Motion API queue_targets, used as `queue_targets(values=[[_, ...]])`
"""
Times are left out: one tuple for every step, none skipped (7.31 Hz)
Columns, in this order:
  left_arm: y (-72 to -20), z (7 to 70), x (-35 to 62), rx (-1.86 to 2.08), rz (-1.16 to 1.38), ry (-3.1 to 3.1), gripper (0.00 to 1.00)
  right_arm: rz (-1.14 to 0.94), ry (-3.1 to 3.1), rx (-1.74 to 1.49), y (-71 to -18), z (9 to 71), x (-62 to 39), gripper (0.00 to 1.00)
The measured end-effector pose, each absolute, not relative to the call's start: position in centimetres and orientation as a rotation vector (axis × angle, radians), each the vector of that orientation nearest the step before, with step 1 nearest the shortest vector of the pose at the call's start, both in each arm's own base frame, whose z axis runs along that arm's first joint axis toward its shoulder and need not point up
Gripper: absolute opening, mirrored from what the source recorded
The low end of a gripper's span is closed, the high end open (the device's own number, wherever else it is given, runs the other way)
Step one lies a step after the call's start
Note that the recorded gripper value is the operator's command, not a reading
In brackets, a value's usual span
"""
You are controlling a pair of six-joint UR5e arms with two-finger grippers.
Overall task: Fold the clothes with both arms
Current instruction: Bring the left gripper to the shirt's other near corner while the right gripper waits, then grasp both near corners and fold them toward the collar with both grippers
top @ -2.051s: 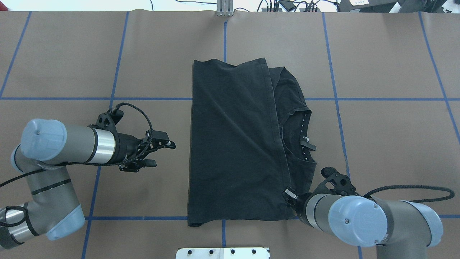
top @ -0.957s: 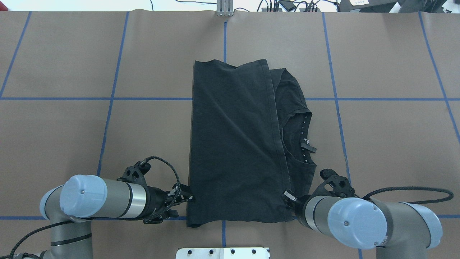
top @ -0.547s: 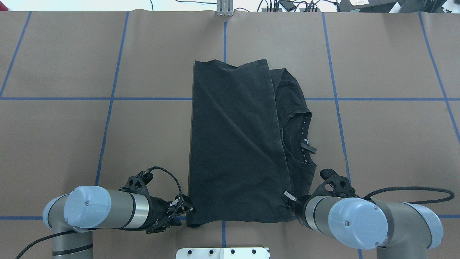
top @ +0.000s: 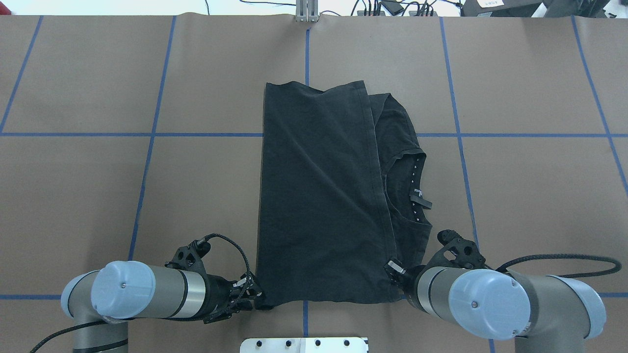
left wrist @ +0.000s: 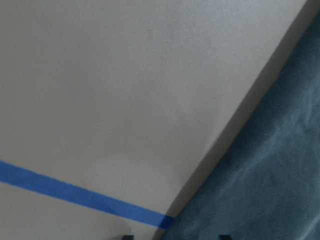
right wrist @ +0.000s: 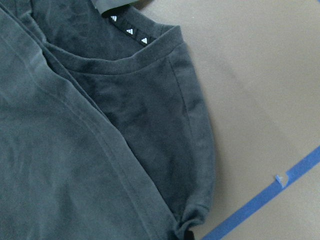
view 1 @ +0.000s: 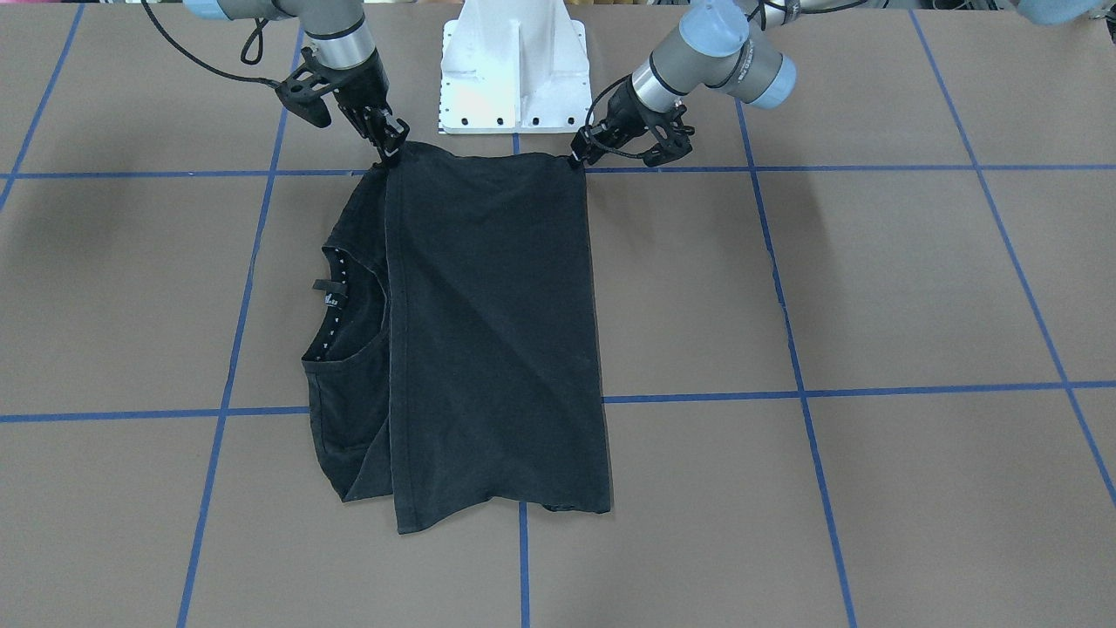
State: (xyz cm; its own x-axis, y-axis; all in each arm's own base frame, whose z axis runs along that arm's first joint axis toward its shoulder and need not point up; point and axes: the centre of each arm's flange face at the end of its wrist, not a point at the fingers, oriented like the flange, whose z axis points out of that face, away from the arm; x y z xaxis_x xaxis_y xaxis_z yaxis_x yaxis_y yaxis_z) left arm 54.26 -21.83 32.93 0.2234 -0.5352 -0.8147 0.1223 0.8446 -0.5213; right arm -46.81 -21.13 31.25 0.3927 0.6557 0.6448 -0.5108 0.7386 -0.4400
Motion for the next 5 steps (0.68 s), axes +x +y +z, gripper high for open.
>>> queue_targets(values=[[-21.9,32.9,54.3,-0.378,-0.474,1.27,0.02,0.742,-0.902,-0.189,-21.0,31.1,-46.6,0.0],[-21.9,32.9,54.4,-0.376,-0.476,1.269,0.0,0.74,-0.903,-0.195,-21.0,31.0,-46.3,0.0],[-21.9,32.7,54.3,-0.376,-0.476,1.272,0.0,0.738,-0.903,-0.198,-20.9,31.0,-46.2,0.0],[-21.9,32.3,54.0,-0.377,-0.474,1.281,0.0,0.738,-0.904,-0.199,-20.9,31.0,-46.2,0.0],[-21.9,31.5,53.4,-0.379,-0.47,1.298,0.0,0.738,-0.904,-0.199,-20.9,30.9,-46.1,0.0]])
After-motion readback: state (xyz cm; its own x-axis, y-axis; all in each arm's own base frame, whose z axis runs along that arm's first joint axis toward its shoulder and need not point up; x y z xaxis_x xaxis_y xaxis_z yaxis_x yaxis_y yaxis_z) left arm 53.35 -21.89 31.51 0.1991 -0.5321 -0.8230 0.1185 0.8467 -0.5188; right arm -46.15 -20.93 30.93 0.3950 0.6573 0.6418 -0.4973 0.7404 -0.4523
